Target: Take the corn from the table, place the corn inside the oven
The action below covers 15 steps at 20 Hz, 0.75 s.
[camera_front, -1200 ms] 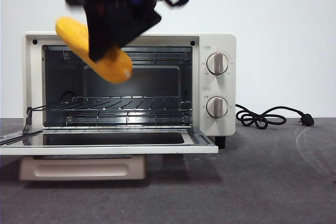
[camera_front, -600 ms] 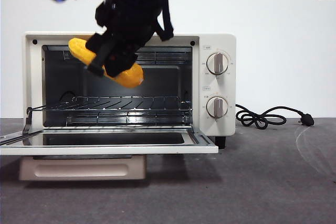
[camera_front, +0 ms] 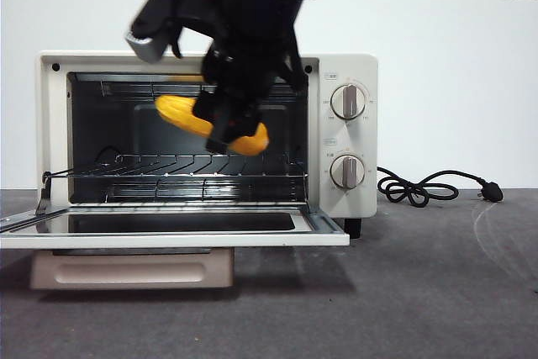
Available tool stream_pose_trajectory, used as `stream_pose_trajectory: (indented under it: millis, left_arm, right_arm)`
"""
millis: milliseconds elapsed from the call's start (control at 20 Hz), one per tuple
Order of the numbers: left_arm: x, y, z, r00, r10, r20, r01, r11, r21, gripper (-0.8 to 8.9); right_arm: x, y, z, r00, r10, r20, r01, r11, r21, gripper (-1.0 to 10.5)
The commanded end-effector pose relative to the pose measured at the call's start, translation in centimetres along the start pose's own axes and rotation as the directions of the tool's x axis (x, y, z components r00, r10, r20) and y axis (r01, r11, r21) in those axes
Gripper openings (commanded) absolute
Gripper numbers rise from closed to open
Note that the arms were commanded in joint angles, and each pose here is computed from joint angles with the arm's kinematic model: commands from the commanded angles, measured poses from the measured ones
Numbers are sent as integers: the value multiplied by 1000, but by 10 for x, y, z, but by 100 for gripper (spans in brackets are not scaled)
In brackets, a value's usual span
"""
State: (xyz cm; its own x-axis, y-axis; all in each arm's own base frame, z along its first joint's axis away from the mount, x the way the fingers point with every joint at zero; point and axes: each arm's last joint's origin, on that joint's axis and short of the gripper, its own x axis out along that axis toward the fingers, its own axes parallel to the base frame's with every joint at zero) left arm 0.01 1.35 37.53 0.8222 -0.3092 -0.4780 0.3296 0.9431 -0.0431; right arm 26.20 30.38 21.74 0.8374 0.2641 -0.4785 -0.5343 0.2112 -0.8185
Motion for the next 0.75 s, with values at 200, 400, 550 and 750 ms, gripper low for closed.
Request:
stream_pose_trajectory:
  millis: [200, 400, 550, 750]
  left_arm:
    - [0, 0, -1, 1000, -2, 0, 2, 1000, -9, -6]
    - [0, 0, -1, 1000, -2, -1, 2, 1000, -8, -6]
    - [0, 0, -1, 1000, -2, -1, 2, 1000, -8, -6]
    - [0, 0, -1, 1000, -2, -1, 2, 1000, -8, -6]
  right_arm:
    - [4, 6, 1, 999, 32, 16, -32, 999, 22, 304]
    - [4, 6, 1, 999, 33, 15, -34, 997, 68, 321]
    - [4, 6, 1, 999, 39, 21, -40, 997, 70, 322]
    - [4, 6, 1, 998, 52, 39, -56, 992, 110, 501]
